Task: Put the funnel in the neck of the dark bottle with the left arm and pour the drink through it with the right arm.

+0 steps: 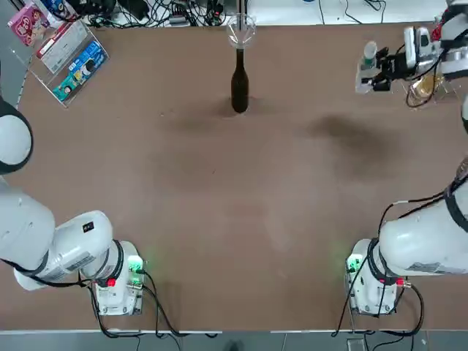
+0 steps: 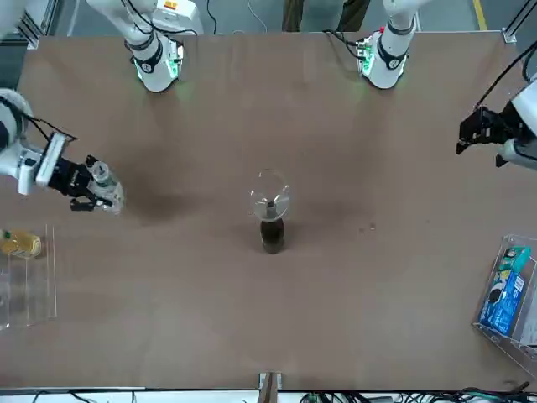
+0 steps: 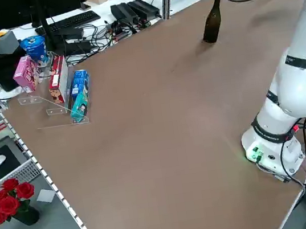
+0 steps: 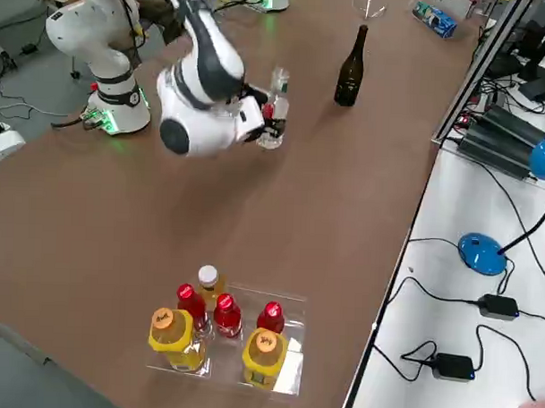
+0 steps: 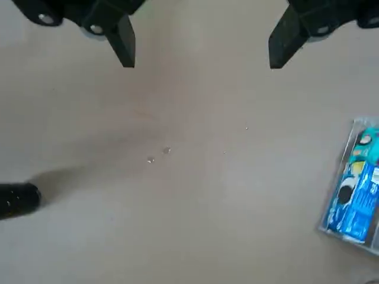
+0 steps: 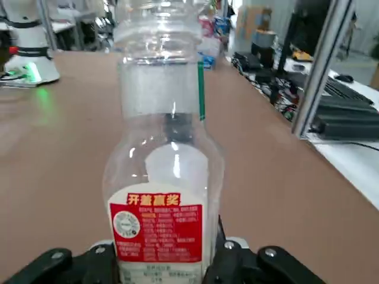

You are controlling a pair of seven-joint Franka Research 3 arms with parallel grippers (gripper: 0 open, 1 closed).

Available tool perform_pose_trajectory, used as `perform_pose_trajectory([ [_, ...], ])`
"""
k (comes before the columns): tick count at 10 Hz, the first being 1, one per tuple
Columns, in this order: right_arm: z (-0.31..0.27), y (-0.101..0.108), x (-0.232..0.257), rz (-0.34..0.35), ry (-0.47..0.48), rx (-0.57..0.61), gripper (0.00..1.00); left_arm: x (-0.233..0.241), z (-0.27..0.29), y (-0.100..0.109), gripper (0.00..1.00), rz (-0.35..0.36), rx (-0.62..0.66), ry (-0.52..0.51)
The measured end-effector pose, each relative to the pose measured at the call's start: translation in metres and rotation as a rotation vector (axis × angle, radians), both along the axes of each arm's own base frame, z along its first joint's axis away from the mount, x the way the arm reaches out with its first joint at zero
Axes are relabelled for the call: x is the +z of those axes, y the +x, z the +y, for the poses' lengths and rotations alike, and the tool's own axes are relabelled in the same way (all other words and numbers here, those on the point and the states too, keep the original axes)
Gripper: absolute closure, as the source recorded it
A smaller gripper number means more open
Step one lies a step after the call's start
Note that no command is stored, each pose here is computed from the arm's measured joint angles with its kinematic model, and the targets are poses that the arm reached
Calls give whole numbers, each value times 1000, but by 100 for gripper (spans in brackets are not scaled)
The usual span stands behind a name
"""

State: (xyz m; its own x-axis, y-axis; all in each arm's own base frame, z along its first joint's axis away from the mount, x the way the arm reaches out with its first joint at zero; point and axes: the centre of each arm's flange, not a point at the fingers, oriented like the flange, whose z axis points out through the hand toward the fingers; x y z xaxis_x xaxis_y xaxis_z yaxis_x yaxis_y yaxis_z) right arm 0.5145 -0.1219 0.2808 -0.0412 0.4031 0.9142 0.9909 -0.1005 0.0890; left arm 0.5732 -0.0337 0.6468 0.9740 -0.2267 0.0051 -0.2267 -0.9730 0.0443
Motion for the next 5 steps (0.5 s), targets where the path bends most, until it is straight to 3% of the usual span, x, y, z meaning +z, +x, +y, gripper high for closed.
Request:
perform_pose_trajectory([
  [2,-4,-14,-53,-26,85,47,50,-1,18,1,0,1,45,7],
  [5,-18,-41,-115,56,203,19,50,13,29,-5,3,-33,88,-1],
])
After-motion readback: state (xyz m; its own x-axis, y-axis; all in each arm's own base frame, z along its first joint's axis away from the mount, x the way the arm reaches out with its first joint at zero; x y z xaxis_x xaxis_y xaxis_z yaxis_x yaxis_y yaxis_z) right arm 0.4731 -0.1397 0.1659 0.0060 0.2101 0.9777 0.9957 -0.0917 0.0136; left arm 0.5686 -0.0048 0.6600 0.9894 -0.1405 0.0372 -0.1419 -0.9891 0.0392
